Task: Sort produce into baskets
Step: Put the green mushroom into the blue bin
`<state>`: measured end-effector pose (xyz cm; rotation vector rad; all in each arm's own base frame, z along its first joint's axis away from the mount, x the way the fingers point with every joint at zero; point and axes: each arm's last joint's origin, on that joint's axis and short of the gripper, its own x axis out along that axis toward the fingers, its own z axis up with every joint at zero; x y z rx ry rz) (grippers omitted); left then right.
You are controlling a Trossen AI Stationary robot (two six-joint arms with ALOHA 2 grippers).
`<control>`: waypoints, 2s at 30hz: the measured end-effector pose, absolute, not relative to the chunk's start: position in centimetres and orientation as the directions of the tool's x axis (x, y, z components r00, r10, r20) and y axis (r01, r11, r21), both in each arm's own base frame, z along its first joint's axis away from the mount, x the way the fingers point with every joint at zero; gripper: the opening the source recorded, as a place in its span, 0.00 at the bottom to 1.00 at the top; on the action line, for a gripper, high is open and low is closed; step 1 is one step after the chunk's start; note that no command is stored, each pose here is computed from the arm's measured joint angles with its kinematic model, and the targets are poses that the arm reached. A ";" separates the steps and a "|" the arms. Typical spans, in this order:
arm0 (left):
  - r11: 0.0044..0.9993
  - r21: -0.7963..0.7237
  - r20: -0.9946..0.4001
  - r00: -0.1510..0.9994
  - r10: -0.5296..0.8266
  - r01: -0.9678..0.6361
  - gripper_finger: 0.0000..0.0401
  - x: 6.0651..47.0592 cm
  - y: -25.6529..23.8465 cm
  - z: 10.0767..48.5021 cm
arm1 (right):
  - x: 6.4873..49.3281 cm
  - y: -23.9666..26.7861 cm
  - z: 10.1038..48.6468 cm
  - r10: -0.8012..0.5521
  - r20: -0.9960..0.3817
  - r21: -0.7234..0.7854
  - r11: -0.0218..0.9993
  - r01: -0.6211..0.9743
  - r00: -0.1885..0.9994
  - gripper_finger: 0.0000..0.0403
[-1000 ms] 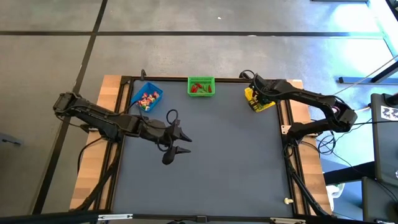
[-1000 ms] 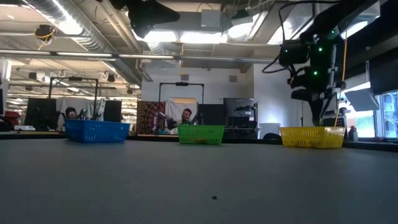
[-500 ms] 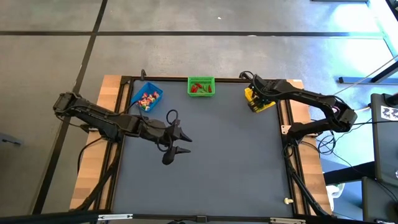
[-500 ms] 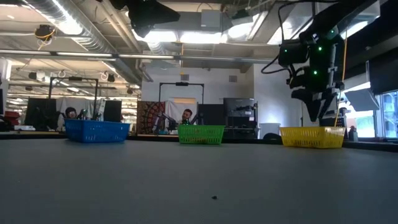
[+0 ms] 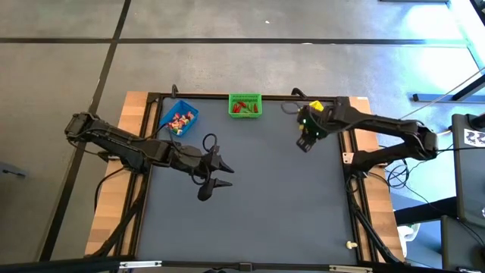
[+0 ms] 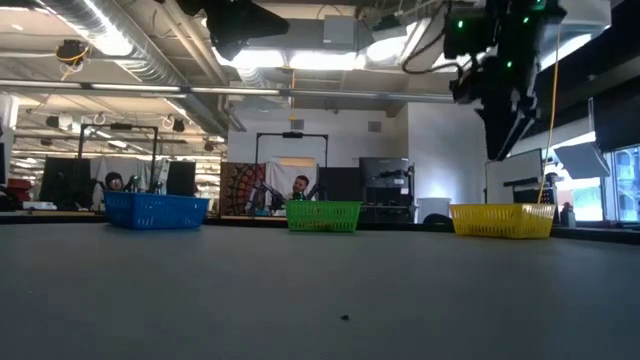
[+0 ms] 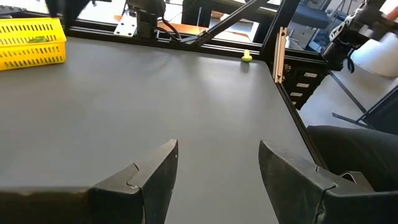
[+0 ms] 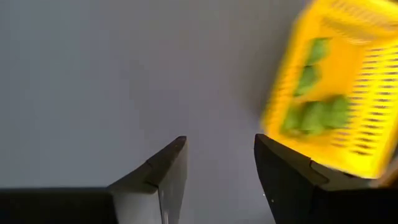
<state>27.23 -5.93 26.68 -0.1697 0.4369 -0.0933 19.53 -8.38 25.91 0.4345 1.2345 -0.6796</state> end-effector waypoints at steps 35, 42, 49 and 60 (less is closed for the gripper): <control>0.980 -0.192 -0.413 0.902 -0.127 0.051 0.55 27.2 -5.9 26.7 | 17.6 13.0 25.6 0.305 -0.947 0.317 0.818 0.481 0.106 0.65; 0.979 -0.199 -0.413 0.902 -0.127 0.047 0.55 27.2 -5.9 26.7 | 16.5 17.3 24.1 0.308 -0.949 0.310 0.871 0.382 0.069 0.65; 0.978 -0.205 -0.413 0.902 -0.127 0.044 0.55 27.2 -5.9 26.7 | 15.3 21.4 21.3 0.315 -0.947 0.285 0.914 0.289 -0.061 0.65; 0.978 -0.205 -0.413 0.902 -0.127 0.044 0.55 27.2 -5.9 26.7 | 12.4 25.5 17.9 0.316 -0.910 0.267 0.942 0.203 -0.268 0.65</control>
